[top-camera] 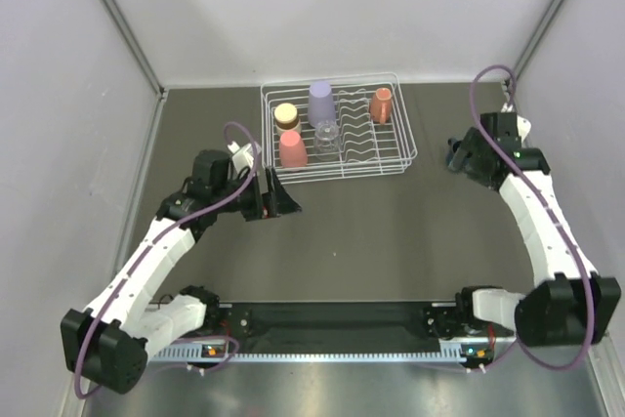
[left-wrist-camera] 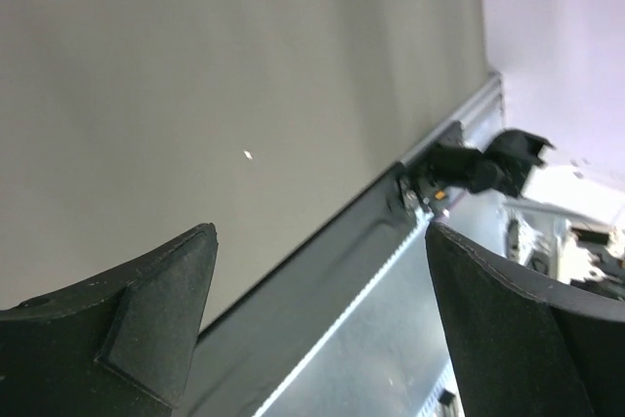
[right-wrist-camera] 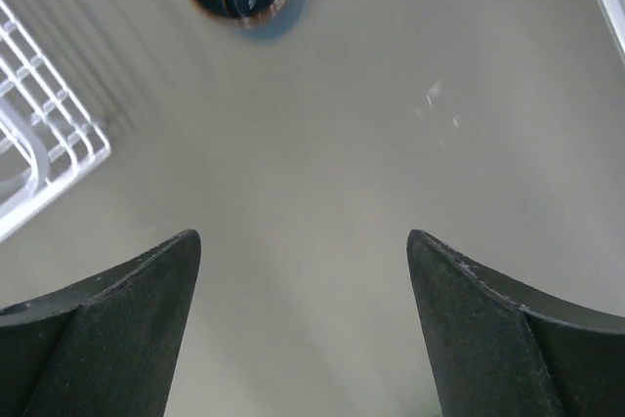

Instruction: Load the cups into the dish rack

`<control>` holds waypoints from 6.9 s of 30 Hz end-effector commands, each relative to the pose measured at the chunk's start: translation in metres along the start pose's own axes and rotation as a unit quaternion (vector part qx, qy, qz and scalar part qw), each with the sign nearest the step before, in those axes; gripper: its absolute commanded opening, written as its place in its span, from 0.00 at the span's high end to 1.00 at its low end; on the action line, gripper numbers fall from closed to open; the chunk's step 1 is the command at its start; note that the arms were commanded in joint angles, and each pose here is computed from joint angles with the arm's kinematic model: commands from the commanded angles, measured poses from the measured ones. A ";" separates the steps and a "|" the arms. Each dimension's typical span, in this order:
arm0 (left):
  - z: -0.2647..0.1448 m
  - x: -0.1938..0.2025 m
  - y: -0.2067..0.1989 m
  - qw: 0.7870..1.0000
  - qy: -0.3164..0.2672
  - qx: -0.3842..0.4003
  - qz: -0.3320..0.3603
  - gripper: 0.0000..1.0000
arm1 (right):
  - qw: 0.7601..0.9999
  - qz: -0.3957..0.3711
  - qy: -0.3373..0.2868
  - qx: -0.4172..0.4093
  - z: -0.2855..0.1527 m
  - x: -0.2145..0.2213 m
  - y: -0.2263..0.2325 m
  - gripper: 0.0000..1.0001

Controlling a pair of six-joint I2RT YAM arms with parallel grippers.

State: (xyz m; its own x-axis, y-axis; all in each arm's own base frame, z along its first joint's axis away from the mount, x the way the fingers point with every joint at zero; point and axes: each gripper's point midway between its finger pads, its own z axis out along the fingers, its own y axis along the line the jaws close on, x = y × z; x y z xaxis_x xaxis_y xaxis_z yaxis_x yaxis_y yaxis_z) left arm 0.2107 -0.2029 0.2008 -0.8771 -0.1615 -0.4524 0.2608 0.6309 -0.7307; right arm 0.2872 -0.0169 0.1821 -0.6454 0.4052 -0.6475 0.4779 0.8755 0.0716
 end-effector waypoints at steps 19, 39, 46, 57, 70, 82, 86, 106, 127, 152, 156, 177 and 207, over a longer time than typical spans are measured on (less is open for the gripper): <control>-0.009 0.036 -0.042 0.989 0.029 0.143 0.020 0.10 | 0.992 0.123 -0.025 -0.002 0.123 -0.083 0.020 0.28; -0.013 0.035 -0.048 0.990 0.034 0.136 0.032 0.11 | 0.994 0.109 0.024 -0.010 0.150 -0.042 0.021 0.81; -0.019 0.027 -0.049 0.993 0.035 0.107 0.044 0.11 | 0.997 0.070 0.031 -0.029 0.121 -0.029 0.024 1.00; -0.016 0.034 -0.059 0.992 0.046 0.119 0.008 0.13 | 0.991 -0.063 0.014 -0.116 0.005 0.039 0.060 1.00; 0.011 0.085 -0.083 0.986 0.103 0.129 -0.037 0.15 | 0.942 -0.238 0.048 -0.233 -0.081 0.148 0.145 1.00; 0.016 0.094 -0.053 0.992 0.091 0.066 -0.062 0.26 | 0.920 -0.306 0.081 -0.229 -0.087 0.219 0.190 0.96; 0.021 0.093 -0.046 0.993 0.085 0.052 -0.060 0.29 | 0.920 -0.303 0.076 -0.237 -0.086 0.223 0.190 0.83; 0.078 0.075 -0.041 0.987 0.149 -0.022 0.053 0.41 | 0.930 -0.232 0.025 -0.284 -0.124 0.178 0.132 0.27; 0.124 0.050 -0.034 0.850 0.229 0.020 0.474 0.48 | 0.914 -0.143 0.012 -0.381 -0.163 0.156 0.039 0.09; 0.177 0.109 -0.014 0.749 0.353 0.027 0.561 0.60 | 0.913 -0.118 -0.002 -0.391 -0.180 0.138 0.011 0.07; 0.182 0.110 -0.009 0.752 0.349 0.000 0.559 0.66 | 0.915 -0.121 0.001 -0.384 -0.177 0.139 0.014 0.07; 0.145 0.026 -0.066 0.817 0.161 -0.066 0.550 1.00 | 0.921 -0.108 0.012 -0.373 -0.174 0.142 0.031 0.00; -0.100 -0.079 -0.194 0.870 -0.370 0.132 0.298 1.00 | 0.733 -0.129 0.086 -0.662 -0.287 0.172 0.204 0.25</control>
State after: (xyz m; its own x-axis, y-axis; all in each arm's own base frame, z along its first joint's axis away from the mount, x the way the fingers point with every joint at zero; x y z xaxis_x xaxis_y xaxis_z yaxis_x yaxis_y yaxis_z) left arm 0.2131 -0.2478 0.3665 -0.1264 -0.1109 -0.9858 0.7018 0.6923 -0.1678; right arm 0.1273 0.2715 0.2507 -0.7435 0.0791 -0.6640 -0.4695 0.6452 0.6027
